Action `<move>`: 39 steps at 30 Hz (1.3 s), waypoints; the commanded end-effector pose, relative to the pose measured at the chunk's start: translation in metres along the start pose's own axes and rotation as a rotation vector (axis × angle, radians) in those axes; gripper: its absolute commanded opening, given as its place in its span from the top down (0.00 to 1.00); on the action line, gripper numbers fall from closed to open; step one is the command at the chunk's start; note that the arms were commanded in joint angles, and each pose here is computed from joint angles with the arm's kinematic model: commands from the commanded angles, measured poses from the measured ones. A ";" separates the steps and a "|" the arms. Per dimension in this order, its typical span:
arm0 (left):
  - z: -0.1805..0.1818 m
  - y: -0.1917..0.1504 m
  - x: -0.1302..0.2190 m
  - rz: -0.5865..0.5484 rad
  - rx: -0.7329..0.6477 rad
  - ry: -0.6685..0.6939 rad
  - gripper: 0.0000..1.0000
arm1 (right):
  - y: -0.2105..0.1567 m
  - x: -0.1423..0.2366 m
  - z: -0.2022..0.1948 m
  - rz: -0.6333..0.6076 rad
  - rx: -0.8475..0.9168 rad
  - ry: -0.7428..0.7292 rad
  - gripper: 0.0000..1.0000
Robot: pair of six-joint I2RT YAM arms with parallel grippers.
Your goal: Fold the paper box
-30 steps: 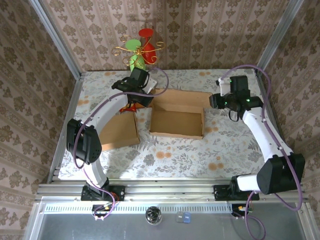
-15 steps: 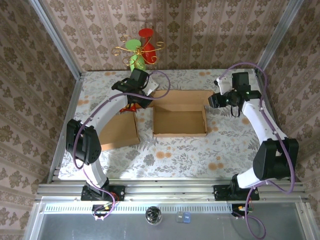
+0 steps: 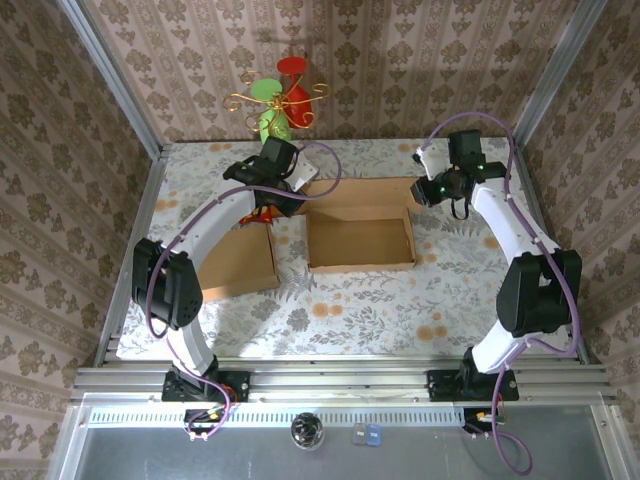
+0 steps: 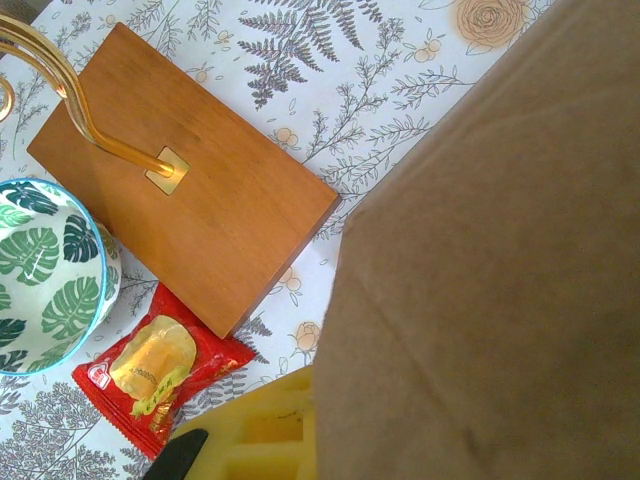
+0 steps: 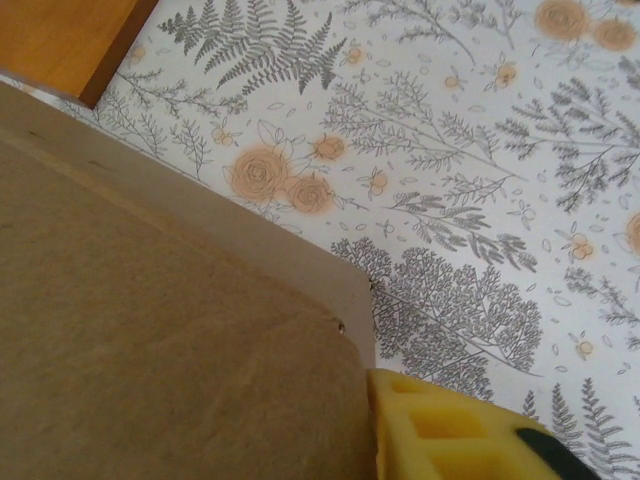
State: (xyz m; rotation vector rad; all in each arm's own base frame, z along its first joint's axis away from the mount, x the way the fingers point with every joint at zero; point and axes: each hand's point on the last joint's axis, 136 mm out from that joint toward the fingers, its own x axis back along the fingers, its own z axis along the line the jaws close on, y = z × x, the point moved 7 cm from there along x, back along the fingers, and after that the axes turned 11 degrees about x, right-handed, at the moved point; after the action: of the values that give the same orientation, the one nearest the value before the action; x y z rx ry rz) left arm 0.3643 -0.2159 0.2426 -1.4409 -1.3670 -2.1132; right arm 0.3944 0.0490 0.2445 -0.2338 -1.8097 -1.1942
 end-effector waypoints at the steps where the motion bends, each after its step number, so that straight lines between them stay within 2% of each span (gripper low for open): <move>1: 0.004 0.008 0.004 -0.018 0.009 0.005 1.00 | 0.003 0.000 0.001 0.027 -0.011 0.006 0.81; 6: 0.003 0.009 0.002 -0.016 0.039 -0.008 1.00 | 0.003 -0.003 0.005 0.054 -0.024 -0.028 0.92; 10: 0.002 0.012 0.002 -0.022 0.115 -0.015 1.00 | 0.002 -0.002 0.008 0.064 -0.042 -0.106 1.00; 13: 0.000 0.016 0.002 -0.043 0.215 -0.020 1.00 | 0.004 0.002 0.016 0.014 -0.076 -0.173 1.00; 17: -0.005 0.021 0.002 -0.127 0.347 -0.062 1.00 | 0.007 0.014 0.017 -0.144 -0.189 -0.261 1.00; 22: -0.015 0.028 -0.001 -0.208 0.426 -0.138 1.00 | 0.004 0.024 0.022 -0.282 -0.295 -0.303 1.00; 27: -0.026 0.034 -0.011 -0.226 0.442 -0.195 1.00 | 0.002 0.022 0.018 -0.303 -0.330 -0.335 1.00; 29: -0.028 0.037 -0.014 -0.241 0.457 -0.209 1.00 | 0.008 0.034 0.017 -0.346 -0.330 -0.357 1.00; 34: -0.029 0.049 -0.024 -0.288 0.467 -0.232 1.00 | 0.007 0.019 0.013 -0.345 -0.351 -0.361 1.00; 39: -0.031 0.052 -0.037 -0.296 0.462 -0.259 1.00 | 0.008 0.015 0.012 -0.394 -0.358 -0.363 1.00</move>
State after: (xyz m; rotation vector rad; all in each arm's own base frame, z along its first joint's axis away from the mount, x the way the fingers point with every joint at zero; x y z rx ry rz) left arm 0.3944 -0.2636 0.2358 -1.3310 -2.0435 -1.6643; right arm 0.3757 0.0528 0.2500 -0.4192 -1.9852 -1.7675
